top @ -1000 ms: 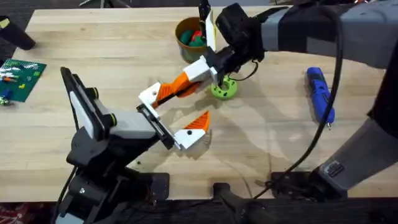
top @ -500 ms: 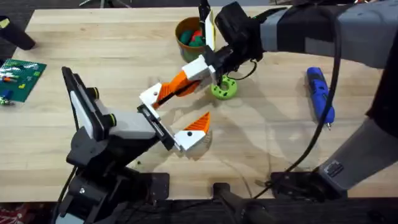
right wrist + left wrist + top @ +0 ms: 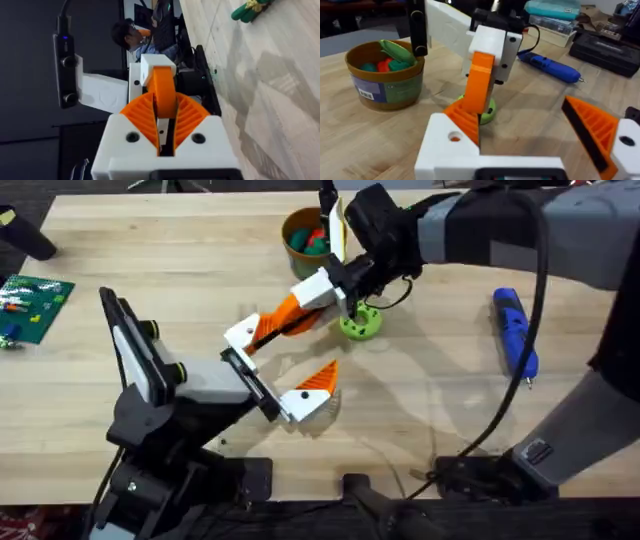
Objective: Pick up the gripper from the table and insert it into the empty holder that is missing its gripper. Then pick up a screw, insert it into the mounting hole, and use the screwdriver to tighten it. Finally, clean up the table by picking up the vegetable and placing it into the bucket.
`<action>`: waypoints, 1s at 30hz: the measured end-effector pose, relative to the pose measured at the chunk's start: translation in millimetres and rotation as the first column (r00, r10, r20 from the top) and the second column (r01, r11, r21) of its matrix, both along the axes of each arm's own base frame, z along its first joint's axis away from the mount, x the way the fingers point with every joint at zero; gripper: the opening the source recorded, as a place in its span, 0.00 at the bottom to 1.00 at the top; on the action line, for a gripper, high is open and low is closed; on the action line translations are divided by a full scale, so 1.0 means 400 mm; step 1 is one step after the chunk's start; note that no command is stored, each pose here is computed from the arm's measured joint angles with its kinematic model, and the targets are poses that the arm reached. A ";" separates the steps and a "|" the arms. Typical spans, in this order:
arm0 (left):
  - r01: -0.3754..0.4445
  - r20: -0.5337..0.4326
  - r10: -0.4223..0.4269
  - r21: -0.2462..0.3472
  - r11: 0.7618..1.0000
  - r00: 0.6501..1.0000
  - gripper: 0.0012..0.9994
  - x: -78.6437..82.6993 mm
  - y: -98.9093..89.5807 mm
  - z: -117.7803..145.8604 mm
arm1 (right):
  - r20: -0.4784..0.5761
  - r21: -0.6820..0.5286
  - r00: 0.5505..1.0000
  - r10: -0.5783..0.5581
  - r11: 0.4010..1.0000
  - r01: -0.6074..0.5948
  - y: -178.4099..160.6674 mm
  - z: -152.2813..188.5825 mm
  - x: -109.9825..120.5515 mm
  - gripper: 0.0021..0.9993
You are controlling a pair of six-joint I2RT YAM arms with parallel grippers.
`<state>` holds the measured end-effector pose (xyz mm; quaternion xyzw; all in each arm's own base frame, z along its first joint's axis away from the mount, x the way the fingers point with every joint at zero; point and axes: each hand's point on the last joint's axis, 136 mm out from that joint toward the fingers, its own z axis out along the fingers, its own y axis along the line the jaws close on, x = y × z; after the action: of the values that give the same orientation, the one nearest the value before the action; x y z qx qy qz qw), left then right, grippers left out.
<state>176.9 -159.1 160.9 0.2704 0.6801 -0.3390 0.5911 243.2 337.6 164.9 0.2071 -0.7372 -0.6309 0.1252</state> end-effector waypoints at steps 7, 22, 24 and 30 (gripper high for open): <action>0.021 0.001 -0.021 -0.001 1.000 1.000 0.98 -0.007 -0.006 0.001 | -0.010 0.010 1.000 0.005 1.000 -0.005 0.002 0.005 -0.003 0.21; 0.124 -0.002 -0.124 -0.007 0.992 0.992 0.98 -0.045 -0.033 0.002 | -0.032 0.041 0.999 0.042 0.998 -0.041 0.016 0.015 -0.027 0.95; 0.125 -0.002 -0.125 -0.007 0.992 0.992 0.98 -0.045 -0.033 0.002 | -0.033 0.039 0.999 0.037 0.999 -0.035 0.014 0.014 -0.023 0.99; 0.125 -0.002 -0.125 -0.007 0.992 0.992 0.98 -0.045 -0.033 0.001 | -0.009 0.000 0.999 -0.042 0.999 0.042 -0.025 -0.005 0.037 0.99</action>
<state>159.0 -172.3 161.5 0.3099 0.6614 -0.3781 0.5688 258.2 327.8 162.7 0.1885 -0.7409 -0.6342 0.1153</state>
